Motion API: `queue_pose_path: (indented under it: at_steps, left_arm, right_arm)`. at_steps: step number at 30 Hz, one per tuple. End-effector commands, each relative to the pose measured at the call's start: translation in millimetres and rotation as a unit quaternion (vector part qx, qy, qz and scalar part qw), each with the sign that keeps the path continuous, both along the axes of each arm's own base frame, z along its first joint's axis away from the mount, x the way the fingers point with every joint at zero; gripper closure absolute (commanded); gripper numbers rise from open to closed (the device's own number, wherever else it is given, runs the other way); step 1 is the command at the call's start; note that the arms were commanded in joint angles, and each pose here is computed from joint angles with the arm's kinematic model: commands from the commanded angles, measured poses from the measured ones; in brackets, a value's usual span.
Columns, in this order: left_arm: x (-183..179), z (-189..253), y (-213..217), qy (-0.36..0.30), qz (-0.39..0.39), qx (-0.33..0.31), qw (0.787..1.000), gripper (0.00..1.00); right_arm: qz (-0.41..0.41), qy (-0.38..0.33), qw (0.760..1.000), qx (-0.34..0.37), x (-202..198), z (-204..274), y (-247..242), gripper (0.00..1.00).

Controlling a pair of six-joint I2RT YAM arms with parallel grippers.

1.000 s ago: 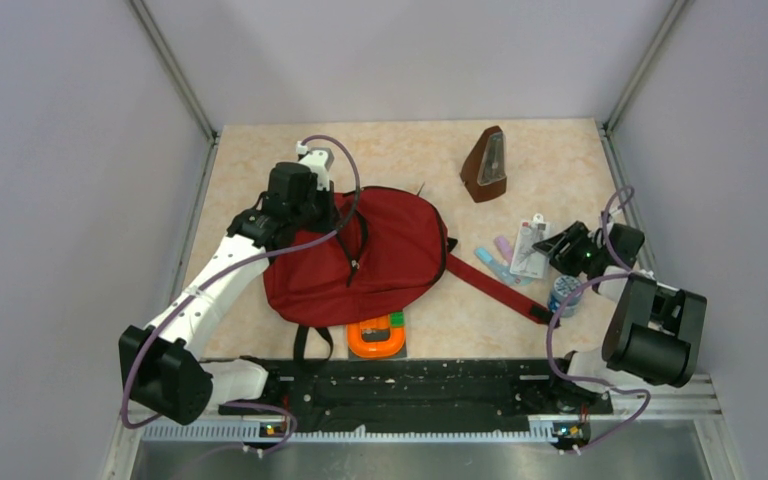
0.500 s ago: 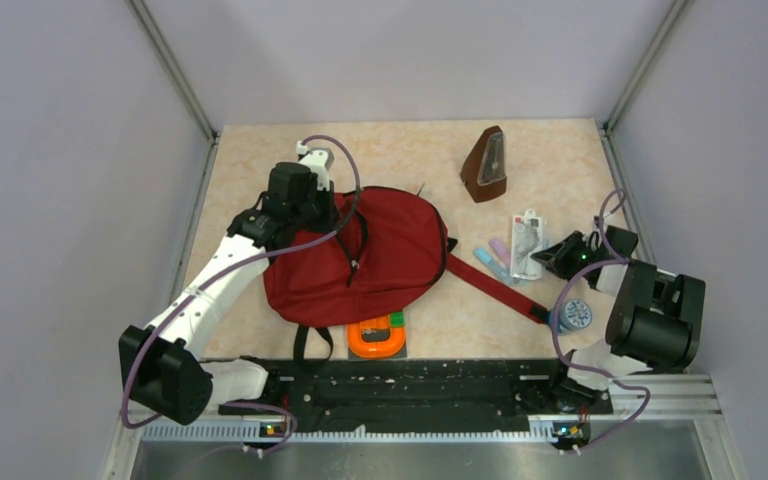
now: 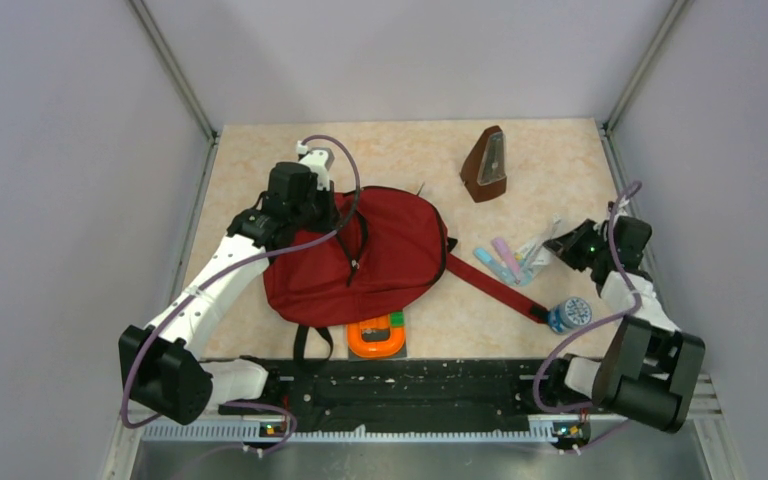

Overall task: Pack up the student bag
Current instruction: Pick up the stationery from the center of the board, then place the stationery in the student bag.

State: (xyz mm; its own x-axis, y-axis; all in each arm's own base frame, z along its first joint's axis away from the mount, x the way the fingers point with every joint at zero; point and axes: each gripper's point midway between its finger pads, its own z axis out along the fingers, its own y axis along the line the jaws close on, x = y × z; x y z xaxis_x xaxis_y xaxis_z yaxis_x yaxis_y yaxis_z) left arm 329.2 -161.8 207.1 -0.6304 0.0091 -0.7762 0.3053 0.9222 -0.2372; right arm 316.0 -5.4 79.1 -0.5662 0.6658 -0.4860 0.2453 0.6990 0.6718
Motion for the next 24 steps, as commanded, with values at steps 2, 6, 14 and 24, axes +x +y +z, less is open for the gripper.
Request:
queue_pose_path:
  at_steps: [2,6,14,24]
  left_arm:
    - [0,27,-20,-0.043,-0.042,-0.04,0.997,1.0]
    - [-2,32,-22,-0.051,-0.052,-0.046,0.996,1.0]
    - [-1,34,-18,-0.06,-0.047,-0.037,0.996,1.0]
    - [0,34,-17,-0.063,-0.043,-0.033,0.997,1.0]
  right_arm:
    - [0.03,-0.094,0.994,-0.041,13,76,19,1.0]
    - [0.087,-0.135,0.987,-0.024,11,113,65,1.0]
    - [0.28,-0.175,0.943,0.027,-8,154,190,1.0]
    - [0.475,-0.163,0.86,0.091,-52,166,314,1.0]
